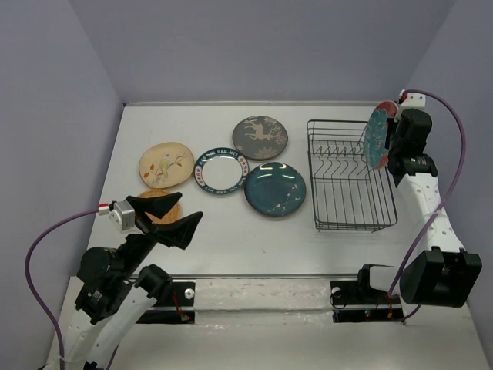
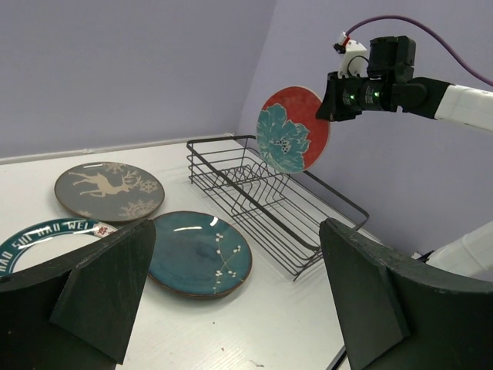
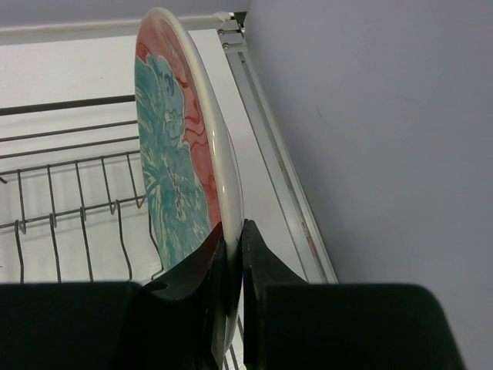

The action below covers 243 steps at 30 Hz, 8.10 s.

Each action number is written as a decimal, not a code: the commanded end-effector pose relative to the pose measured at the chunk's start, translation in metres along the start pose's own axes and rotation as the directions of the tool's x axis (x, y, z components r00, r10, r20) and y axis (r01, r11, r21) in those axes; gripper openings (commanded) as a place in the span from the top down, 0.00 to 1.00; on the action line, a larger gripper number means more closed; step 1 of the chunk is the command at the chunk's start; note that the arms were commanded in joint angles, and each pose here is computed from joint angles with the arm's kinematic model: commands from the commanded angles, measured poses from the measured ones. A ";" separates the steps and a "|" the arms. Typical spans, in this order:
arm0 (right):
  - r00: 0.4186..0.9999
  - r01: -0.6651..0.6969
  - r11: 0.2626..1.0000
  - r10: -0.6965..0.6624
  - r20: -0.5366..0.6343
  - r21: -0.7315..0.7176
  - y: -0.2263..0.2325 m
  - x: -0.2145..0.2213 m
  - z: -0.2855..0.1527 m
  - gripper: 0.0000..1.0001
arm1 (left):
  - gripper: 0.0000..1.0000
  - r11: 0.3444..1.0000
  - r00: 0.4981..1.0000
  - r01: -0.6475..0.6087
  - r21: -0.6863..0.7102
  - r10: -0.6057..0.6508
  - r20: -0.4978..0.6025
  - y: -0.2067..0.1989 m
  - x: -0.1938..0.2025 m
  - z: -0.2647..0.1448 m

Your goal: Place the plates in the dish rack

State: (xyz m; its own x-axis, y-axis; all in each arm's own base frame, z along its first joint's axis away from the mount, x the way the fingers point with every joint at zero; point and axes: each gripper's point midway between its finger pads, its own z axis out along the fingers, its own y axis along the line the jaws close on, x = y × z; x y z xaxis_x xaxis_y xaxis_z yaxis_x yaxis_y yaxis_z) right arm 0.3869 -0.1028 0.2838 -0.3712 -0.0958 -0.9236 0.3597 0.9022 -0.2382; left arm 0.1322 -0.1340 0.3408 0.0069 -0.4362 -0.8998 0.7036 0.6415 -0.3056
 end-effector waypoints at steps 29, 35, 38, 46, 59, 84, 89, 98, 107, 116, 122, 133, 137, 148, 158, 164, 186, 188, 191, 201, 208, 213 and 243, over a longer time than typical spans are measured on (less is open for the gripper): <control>0.961 -0.219 0.976 0.212 0.175 0.018 -0.005 -0.026 0.004 0.38 | 0.01 1.000 0.999 -0.008 0.014 0.008 0.037 -0.005 -0.015 0.002; 0.924 -0.334 0.942 0.336 0.182 -0.044 -0.007 -0.064 -0.020 0.30 | 0.01 1.000 1.000 -0.002 -0.016 0.003 0.022 0.001 -0.011 0.007; 0.889 -0.409 0.876 0.446 0.105 -0.256 0.035 -0.080 -0.046 0.26 | 0.01 0.997 1.000 0.004 -0.077 -0.003 0.024 0.012 -0.012 0.009; 0.849 -0.485 0.541 0.478 -0.223 -0.687 0.253 -0.041 -0.155 0.27 | 0.01 0.875 0.997 0.044 -0.482 -0.007 0.078 0.085 -0.019 -0.003; 0.764 -0.641 0.144 0.211 -0.609 -0.754 0.534 0.093 -0.318 0.47 | 0.01 0.680 0.989 0.026 -0.733 0.088 0.118 0.132 -0.038 -0.027; 0.578 -0.811 0.145 0.051 -0.815 -0.566 0.647 0.216 -0.328 0.84 | 0.01 0.758 0.992 -0.021 -0.652 0.097 0.082 0.122 -0.030 -0.009; 0.587 -0.809 0.093 0.070 -0.807 -0.580 0.624 0.192 -0.342 0.93 | 0.01 0.759 0.990 -0.007 -0.651 0.097 0.102 0.122 -0.034 -0.011; 0.775 -0.620 0.139 0.259 -0.576 -0.772 0.512 0.115 -0.335 0.93 | 0.01 0.738 0.986 0.012 -0.675 0.103 0.130 0.125 -0.039 -0.019; 0.881 -0.389 0.744 0.472 0.015 -0.544 0.239 0.003 -0.177 0.93 | 0.01 0.794 0.985 0.003 -0.608 0.103 0.139 0.111 -0.041 -0.016; 0.949 -0.165 0.986 0.149 0.278 0.032 0.064 -0.045 -0.102 0.93 | 0.01 0.837 0.979 0.014 -0.547 0.101 0.179 0.095 -0.049 -0.021; 0.971 -0.092 0.990 0.065 0.231 0.104 0.054 -0.052 -0.062 0.93 | 0.01 0.842 0.979 0.014 -0.540 0.098 0.179 0.093 -0.049 -0.024; 0.992 -0.042 0.996 0.033 0.125 0.073 0.048 -0.018 -0.018 0.93 | 0.01 0.860 0.979 0.017 -0.510 0.090 0.183 0.087 -0.049 -0.023; 0.996 -0.029 1.000 0.029 0.087 0.000 0.063 -0.001 -0.006 0.93 | 0.01 0.858 0.981 0.013 -0.514 0.088 0.171 0.088 -0.046 -0.022; 1.000 -0.022 1.000 0.022 0.000 -0.020 0.074 0.033 0.016 0.83 | 0.01 0.864 0.981 0.016 -0.503 0.085 0.176 0.086 -0.046 -0.021; 0.974 -0.228 0.969 0.225 -0.037 -0.099 0.079 0.005 -0.014 0.15 | 0.01 0.841 0.999 -0.010 -0.540 0.027 0.024 0.100 -0.010 0.003; 0.909 -0.409 0.808 0.402 -0.112 -0.424 0.137 0.005 -0.069 0.14 | 0.01 0.811 0.982 0.022 -0.584 -0.127 -0.138 0.114 0.046 0.033; 0.907 -0.392 0.393 0.314 -0.280 -0.832 0.259 0.070 -0.193 0.15 | 0.33 0.449 0.823 0.314 -0.837 -0.568 0.005 0.215 0.214 0.050; 0.909 -0.391 0.365 0.295 -0.293 -0.845 0.263 0.076 -0.200 0.15 | 0.34 0.416 0.816 0.332 -0.847 -0.577 0.036 0.228 0.220 0.048; 0.911 -0.394 0.358 0.274 -0.307 -0.847 0.267 0.085 -0.200 0.16 | 0.35 0.410 0.826 0.347 -0.843 -0.560 0.067 0.238 0.219 0.052; 0.913 -0.398 0.327 0.233 -0.335 -0.857 0.279 0.098 -0.202 0.16 | 0.51 0.376 0.834 0.330 -0.866 -0.547 0.080 0.265 0.239 0.063; 0.908 -0.410 0.323 0.234 -0.348 -0.853 0.280 0.099 -0.203 0.17 | 0.66 0.363 0.842 0.350 -0.864 -0.526 0.120 0.276 0.244 0.065; 0.903 -0.421 0.311 0.232 -0.361 -0.852 0.281 0.100 -0.207 0.18 | 0.70 0.352 0.845 0.367 -0.861 -0.513 0.150 0.280 0.242 0.065; 0.882 -0.466 0.129 0.145 -0.448 -0.875 0.337 0.088 -0.235 0.14 | 0.94 0.493 0.914 0.387 -0.779 -0.315 0.255 0.227 0.132 0.016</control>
State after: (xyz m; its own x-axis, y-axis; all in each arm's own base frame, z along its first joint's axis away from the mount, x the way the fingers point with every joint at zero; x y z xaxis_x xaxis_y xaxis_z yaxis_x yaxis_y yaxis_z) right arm 0.2624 0.2632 0.1438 -0.7238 0.2013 -0.6599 -0.4186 0.6322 0.6520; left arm 0.3062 -0.0687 0.1198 -0.1280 -0.7890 -0.6009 -0.2482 0.6120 -0.7509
